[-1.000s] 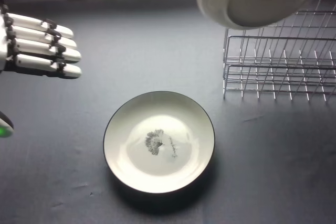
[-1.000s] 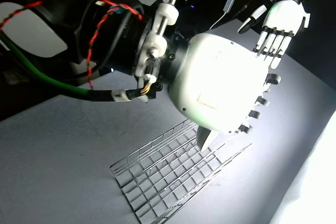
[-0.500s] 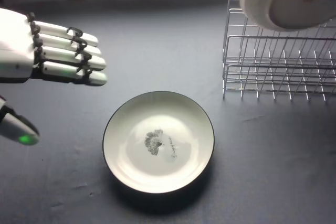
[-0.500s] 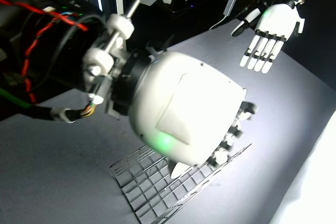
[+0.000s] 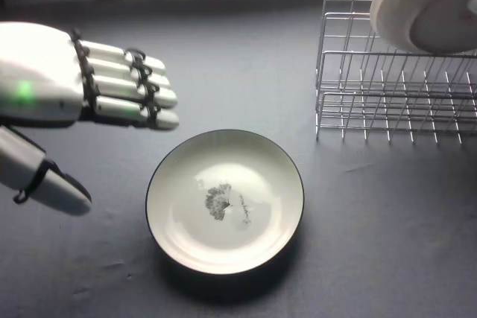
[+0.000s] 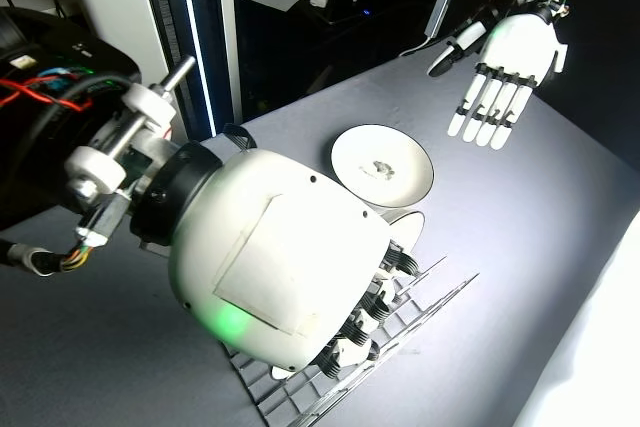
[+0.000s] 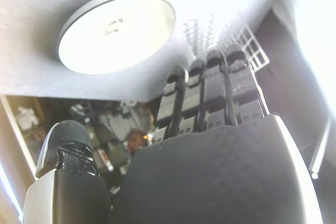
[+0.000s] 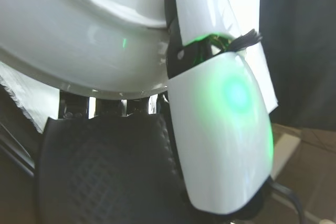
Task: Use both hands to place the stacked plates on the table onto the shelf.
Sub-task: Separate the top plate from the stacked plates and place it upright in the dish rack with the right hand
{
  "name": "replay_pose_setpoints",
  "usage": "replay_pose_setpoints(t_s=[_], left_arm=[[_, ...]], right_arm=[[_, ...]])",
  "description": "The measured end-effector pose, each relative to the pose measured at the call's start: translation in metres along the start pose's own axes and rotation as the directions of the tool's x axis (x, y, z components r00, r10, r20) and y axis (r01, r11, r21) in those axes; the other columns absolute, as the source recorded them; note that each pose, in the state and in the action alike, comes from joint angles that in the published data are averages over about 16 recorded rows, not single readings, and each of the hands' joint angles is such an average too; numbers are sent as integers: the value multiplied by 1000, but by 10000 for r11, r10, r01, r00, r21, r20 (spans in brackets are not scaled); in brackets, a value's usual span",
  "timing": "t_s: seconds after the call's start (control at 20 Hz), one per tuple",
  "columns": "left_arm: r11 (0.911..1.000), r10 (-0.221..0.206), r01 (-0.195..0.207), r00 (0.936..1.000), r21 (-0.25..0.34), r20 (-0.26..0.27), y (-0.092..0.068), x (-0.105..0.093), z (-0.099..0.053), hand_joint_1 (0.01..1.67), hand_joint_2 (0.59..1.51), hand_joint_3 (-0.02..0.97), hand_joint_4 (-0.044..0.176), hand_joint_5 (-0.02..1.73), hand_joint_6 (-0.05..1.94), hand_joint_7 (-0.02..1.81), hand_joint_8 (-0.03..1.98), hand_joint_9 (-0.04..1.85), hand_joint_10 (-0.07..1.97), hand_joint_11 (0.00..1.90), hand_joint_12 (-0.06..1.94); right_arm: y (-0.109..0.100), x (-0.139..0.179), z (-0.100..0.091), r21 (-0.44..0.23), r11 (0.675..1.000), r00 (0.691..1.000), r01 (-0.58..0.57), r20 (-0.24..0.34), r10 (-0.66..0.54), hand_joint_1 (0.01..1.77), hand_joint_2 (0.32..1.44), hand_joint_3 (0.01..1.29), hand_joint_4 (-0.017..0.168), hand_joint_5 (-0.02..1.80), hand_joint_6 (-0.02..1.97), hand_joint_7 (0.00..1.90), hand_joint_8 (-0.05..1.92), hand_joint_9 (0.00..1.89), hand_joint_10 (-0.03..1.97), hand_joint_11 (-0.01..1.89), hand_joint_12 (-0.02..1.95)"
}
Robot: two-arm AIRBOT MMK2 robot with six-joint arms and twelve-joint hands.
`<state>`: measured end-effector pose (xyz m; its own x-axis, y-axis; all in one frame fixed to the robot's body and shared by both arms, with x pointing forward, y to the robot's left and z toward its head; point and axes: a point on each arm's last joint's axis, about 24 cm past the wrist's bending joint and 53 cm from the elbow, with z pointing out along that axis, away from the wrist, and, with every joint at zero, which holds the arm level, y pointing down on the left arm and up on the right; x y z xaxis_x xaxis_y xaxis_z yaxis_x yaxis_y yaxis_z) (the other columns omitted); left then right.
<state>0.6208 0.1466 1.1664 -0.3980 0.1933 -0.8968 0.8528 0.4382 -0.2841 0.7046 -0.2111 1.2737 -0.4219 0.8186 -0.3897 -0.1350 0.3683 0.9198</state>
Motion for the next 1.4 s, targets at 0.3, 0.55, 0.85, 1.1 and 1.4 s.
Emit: replay_pose_setpoints(t_s=[0.3, 0.55, 0.85, 1.1, 1.4], left_arm=[[9998, -153, 157, 9994, 132, -320, -7, 14, 10, 14, 1111, 5, 2, 65, 19, 25, -4, 21, 11, 15, 0], [9993, -262, 275, 9983, 246, -519, -13, 24, 16, 15, 1112, 5, 1, 66, 19, 25, -4, 21, 11, 15, 0], [9985, -375, 404, 9965, 370, -753, -19, 34, 20, 14, 1114, 5, 1, 66, 19, 23, -3, 21, 11, 15, -1], [9982, -446, 481, 9948, 365, -918, -20, 42, 23, 15, 1116, 5, 1, 65, 19, 25, -3, 21, 11, 15, -2], [9981, -535, 564, 9928, 243, -1071, -18, 50, 27, 15, 1118, 6, 1, 63, 19, 29, -3, 21, 11, 16, -1]], right_arm=[[-24, 5, -3, 258, 9988, 9991, 409, -109, -407, 1380, 1010, 13, -2, 925, 1015, 1020, 777, 961, 1099, 811, 990], [-40, 8, -5, 402, 9955, 9961, 863, -240, -853, 1367, 1017, 13, -4, 898, 1028, 1011, 759, 962, 967, 807, 994], [-46, 7, -5, 298, 9889, 9890, 1456, -316, -1447, 1291, 1041, 13, -4, 776, 709, 868, 494, 904, 629, 602, 1047], [-48, 7, -5, 170, 9800, 9796, 1980, -390, -1973, 1162, 1035, 13, -4, 561, 399, 639, 244, 839, 342, 355, 975], [-41, 6, -3, -64, 9717, 9709, 2363, -379, -2363, 985, 1012, 13, -3, 275, 31, 310, -6, 688, 171, 84, 789]])
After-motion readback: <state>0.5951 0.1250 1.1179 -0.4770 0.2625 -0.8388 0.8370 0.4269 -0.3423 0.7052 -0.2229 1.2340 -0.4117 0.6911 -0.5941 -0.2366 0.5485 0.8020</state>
